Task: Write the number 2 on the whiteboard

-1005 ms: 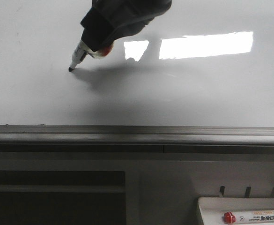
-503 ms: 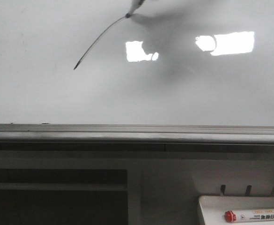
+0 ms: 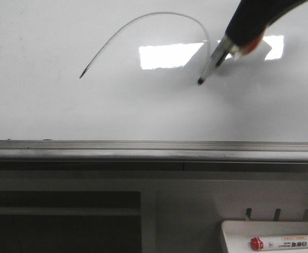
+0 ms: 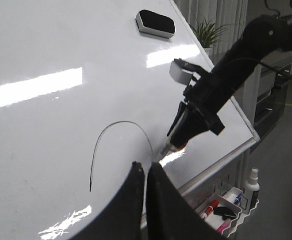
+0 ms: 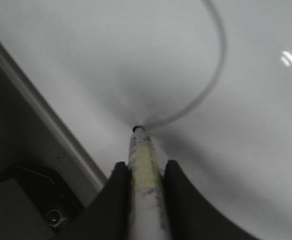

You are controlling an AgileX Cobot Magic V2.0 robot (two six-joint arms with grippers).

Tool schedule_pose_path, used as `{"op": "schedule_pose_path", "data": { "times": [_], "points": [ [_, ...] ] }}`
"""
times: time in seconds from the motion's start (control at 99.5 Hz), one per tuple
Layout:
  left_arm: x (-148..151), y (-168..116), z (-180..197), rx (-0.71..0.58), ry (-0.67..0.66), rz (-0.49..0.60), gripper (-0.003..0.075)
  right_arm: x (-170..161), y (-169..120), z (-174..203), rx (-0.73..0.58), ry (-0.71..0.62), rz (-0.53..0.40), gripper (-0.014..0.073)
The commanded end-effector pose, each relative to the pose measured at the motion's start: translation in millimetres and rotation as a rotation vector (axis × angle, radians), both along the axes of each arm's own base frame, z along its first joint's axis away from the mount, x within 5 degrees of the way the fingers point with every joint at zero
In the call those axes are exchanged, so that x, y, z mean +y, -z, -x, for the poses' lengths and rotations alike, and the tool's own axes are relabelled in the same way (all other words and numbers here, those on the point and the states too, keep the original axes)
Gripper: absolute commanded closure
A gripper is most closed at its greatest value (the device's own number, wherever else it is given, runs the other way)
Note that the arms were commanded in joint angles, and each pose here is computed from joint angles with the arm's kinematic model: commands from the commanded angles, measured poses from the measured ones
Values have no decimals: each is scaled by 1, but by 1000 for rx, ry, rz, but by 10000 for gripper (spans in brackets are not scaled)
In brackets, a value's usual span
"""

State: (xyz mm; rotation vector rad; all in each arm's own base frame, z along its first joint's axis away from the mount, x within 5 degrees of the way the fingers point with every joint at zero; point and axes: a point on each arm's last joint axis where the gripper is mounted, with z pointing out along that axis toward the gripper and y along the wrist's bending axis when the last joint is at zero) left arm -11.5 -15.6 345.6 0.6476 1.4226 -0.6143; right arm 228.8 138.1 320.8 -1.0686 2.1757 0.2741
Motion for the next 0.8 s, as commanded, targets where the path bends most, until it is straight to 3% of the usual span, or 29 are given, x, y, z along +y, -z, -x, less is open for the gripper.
{"op": "schedule_pose_path", "data": {
  "times": [0.0, 0.191, 0.412, 0.563, 0.653, 0.794],
  "points": [
    [1, -12, 0, -27, -7, 77, 741, 11, 10, -6, -91, 33, -51, 656],
    [1, -12, 0, -27, -7, 77, 741, 35, 35, -17, -74, 36, -71, 656],
    [1, -13, 0, -31, -8, 82, 741, 26, 30, -22, -61, 91, -90, 655],
    [1, -13, 0, -31, -9, 83, 741, -4, 14, -22, -74, 177, -96, 655],
    [1, -13, 0, -31, -8, 84, 741, -28, 4, -19, -91, 228, -48, 655],
    [1, -13, 0, -29, -6, 87, 741, -83, -13, -6, -101, 462, 62, 655]
  ]
}}
